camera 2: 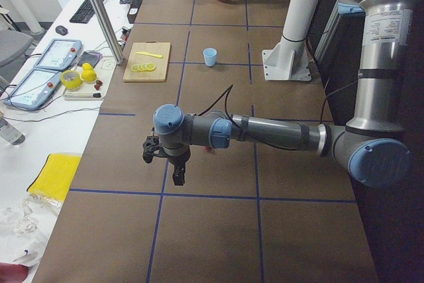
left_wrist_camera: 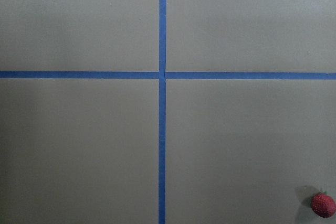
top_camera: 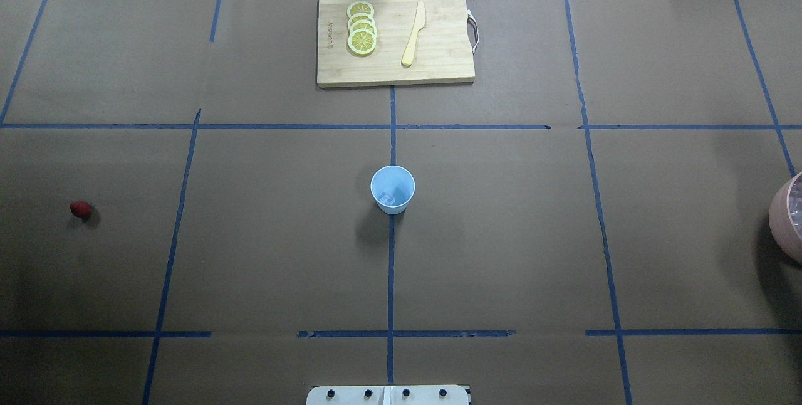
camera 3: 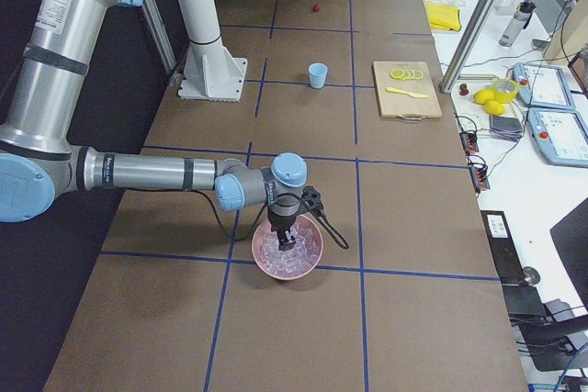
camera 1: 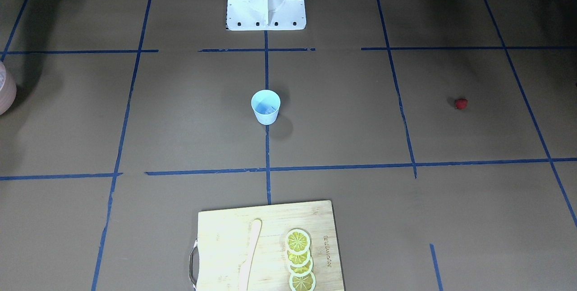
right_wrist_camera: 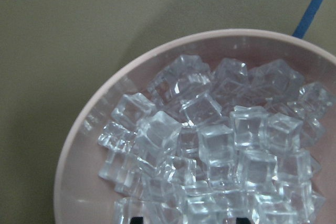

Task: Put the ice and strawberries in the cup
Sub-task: 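Grasp another ice cube from the pink bowl with the right gripper, then carry the second ice cube with the right gripper to the cup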

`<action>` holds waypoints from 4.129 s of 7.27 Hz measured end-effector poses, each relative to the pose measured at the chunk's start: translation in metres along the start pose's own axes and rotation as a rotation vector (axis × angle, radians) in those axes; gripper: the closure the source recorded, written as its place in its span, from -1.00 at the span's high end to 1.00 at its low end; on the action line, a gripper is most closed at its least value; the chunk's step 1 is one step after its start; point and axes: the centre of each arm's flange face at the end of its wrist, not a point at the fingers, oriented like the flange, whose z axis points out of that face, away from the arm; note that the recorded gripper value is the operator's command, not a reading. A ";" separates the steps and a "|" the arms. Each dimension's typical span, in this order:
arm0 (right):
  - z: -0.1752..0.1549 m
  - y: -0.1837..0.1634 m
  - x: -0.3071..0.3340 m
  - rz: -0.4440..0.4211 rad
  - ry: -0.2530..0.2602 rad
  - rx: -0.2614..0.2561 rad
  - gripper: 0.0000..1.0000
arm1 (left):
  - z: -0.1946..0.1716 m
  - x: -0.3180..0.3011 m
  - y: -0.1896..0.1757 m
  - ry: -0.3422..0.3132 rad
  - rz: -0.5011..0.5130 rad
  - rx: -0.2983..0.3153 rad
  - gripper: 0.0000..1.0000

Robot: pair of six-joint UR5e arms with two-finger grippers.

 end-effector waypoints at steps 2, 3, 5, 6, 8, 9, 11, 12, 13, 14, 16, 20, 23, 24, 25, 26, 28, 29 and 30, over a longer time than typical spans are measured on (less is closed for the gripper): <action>0.003 0.001 0.002 0.003 0.003 -0.005 0.27 | 0.000 0.000 0.000 0.001 0.000 0.000 1.00; 0.004 0.001 0.003 0.005 0.003 -0.008 0.27 | 0.000 0.000 0.000 0.002 0.000 0.000 1.00; 0.007 0.002 0.005 0.008 0.001 -0.013 0.27 | 0.000 0.001 0.000 0.003 0.001 0.000 1.00; 0.007 0.001 0.005 0.008 0.001 -0.013 0.17 | 0.000 0.001 -0.001 0.004 0.001 0.001 1.00; 0.007 0.000 0.004 0.008 0.000 -0.012 -0.42 | -0.001 0.001 -0.001 0.005 0.001 0.001 1.00; 0.006 -0.001 0.004 0.007 0.000 -0.011 -0.81 | 0.000 0.001 -0.001 0.005 0.001 0.000 1.00; 0.005 -0.002 0.003 -0.007 -0.001 -0.008 -1.00 | 0.000 0.001 -0.001 0.005 -0.002 -0.001 1.00; 0.003 -0.003 0.002 -0.022 -0.002 -0.003 -1.00 | 0.000 0.001 -0.001 0.006 -0.004 -0.001 1.00; -0.005 -0.006 -0.002 -0.033 -0.005 0.012 -1.00 | 0.000 0.001 -0.001 0.006 -0.005 0.000 1.00; -0.027 -0.011 -0.011 -0.034 -0.010 0.040 -1.00 | 0.000 0.001 -0.001 0.006 -0.006 0.000 1.00; -0.098 -0.028 -0.039 -0.001 -0.017 0.087 -1.00 | 0.000 0.001 -0.001 0.006 -0.007 0.000 1.00; -0.226 -0.139 -0.105 0.025 -0.017 0.139 -1.00 | 0.001 0.003 -0.004 0.006 0.001 0.000 1.00; -0.250 -0.209 -0.208 0.068 -0.081 0.151 -1.00 | 0.005 0.006 -0.006 0.007 0.022 -0.001 1.00; -0.249 -0.227 -0.255 0.093 -0.106 0.146 -1.00 | 0.004 0.009 -0.007 0.007 0.042 0.012 1.00; -0.249 -0.241 -0.301 0.126 -0.128 0.143 -1.00 | 0.005 0.013 -0.008 0.010 0.060 0.023 1.00; -0.249 -0.250 -0.343 0.156 -0.145 0.141 -1.00 | 0.007 0.019 -0.011 0.010 0.077 0.024 1.00; -0.242 -0.262 -0.419 0.191 -0.155 0.138 -1.00 | 0.019 0.039 -0.017 0.004 0.113 0.004 1.00; -0.232 -0.269 -0.457 0.203 -0.154 0.140 -1.00 | 0.024 0.042 -0.016 0.004 0.117 -0.006 1.00; -0.217 -0.278 -0.492 0.213 -0.153 0.153 -1.00 | 0.027 0.042 -0.014 0.004 0.115 -0.011 1.00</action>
